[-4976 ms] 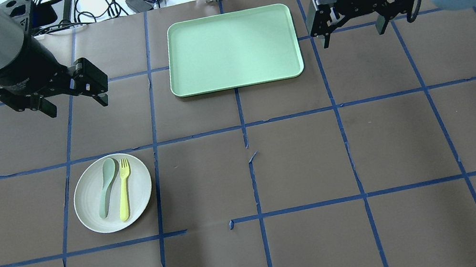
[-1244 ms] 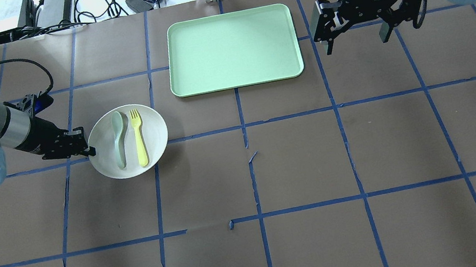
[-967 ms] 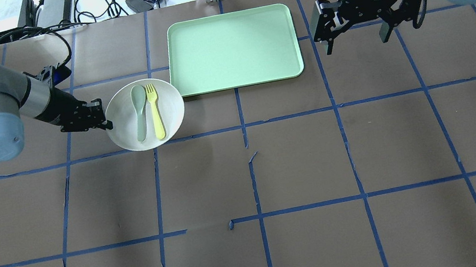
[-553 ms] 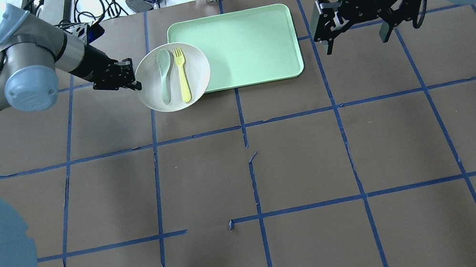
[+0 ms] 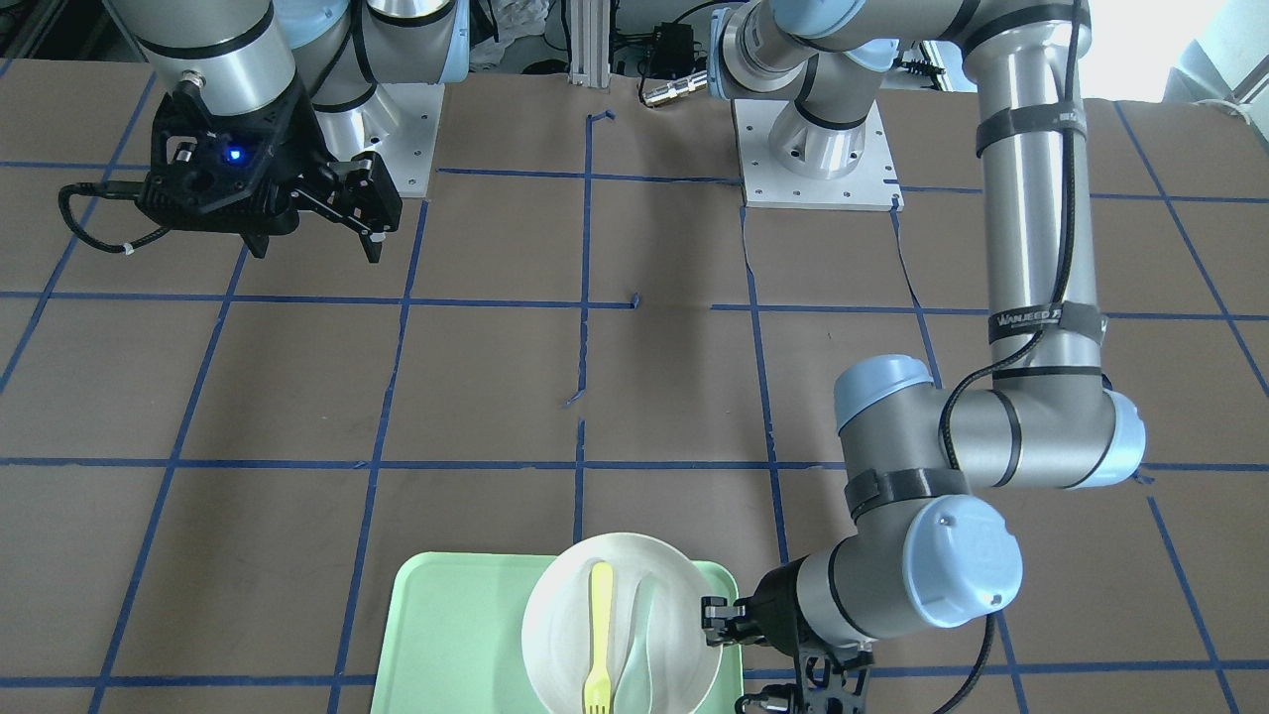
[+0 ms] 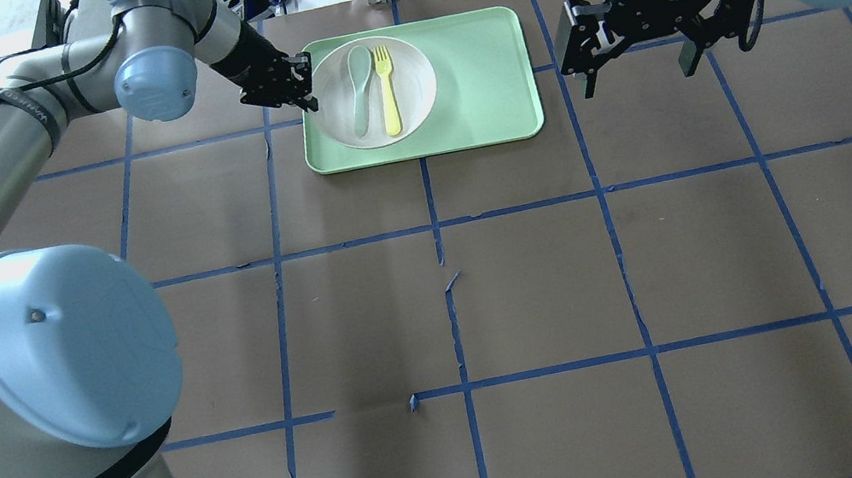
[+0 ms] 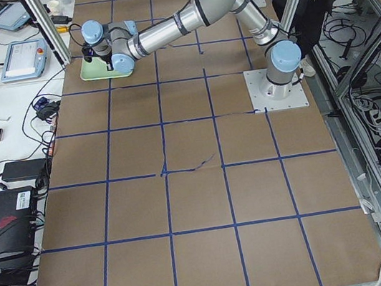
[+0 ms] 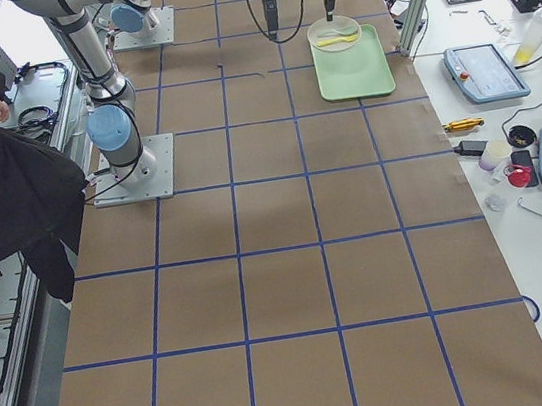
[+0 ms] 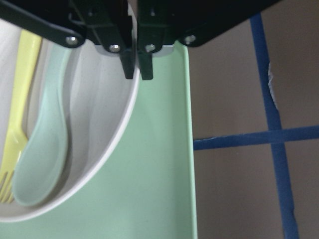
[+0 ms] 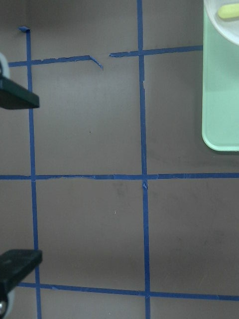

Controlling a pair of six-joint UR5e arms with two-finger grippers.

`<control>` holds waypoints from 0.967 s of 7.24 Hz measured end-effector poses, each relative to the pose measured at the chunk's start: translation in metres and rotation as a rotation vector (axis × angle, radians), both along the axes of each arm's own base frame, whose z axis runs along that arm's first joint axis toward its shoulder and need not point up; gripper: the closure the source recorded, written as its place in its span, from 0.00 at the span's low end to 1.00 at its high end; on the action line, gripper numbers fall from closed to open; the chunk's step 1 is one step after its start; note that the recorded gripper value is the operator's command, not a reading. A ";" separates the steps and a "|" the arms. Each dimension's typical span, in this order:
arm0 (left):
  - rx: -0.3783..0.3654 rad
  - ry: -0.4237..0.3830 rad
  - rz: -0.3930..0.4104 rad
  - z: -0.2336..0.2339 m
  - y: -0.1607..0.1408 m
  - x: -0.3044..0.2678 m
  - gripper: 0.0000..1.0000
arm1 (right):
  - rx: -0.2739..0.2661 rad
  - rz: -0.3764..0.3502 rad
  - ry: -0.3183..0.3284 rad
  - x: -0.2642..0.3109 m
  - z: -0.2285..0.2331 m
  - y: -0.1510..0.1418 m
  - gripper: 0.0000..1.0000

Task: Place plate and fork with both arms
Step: 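Lift the plate with the left gripper and carry it onto the green tray, then lower the plate onto the tray and open the left gripper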

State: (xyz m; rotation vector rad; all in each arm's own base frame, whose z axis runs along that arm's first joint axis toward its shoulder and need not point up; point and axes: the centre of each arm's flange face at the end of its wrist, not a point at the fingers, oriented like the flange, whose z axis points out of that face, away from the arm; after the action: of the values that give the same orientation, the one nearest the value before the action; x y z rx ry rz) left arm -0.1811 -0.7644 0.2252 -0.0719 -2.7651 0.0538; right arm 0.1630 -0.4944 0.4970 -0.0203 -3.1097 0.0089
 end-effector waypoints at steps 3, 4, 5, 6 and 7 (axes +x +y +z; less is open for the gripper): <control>0.012 -0.014 -0.009 -0.030 -0.019 -0.040 1.00 | 0.001 0.000 0.000 0.000 0.000 0.000 0.00; 0.017 -0.015 -0.009 -0.035 -0.020 -0.044 1.00 | 0.001 0.000 0.000 0.000 0.000 0.000 0.00; 0.020 -0.015 -0.006 -0.038 -0.021 -0.045 0.61 | 0.001 0.000 0.000 0.000 0.000 0.000 0.00; 0.020 -0.014 0.005 -0.040 -0.021 -0.045 0.29 | 0.001 0.000 0.000 0.000 0.000 0.000 0.00; 0.020 -0.012 0.017 -0.042 -0.021 -0.046 0.15 | 0.001 0.001 0.000 0.000 0.000 0.000 0.00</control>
State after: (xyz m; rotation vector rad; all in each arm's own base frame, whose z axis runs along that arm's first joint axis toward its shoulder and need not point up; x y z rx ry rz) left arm -0.2269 -0.7854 0.1835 -0.0437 -2.7782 0.0302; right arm 0.1633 -0.4943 0.4970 -0.0195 -3.1097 0.0081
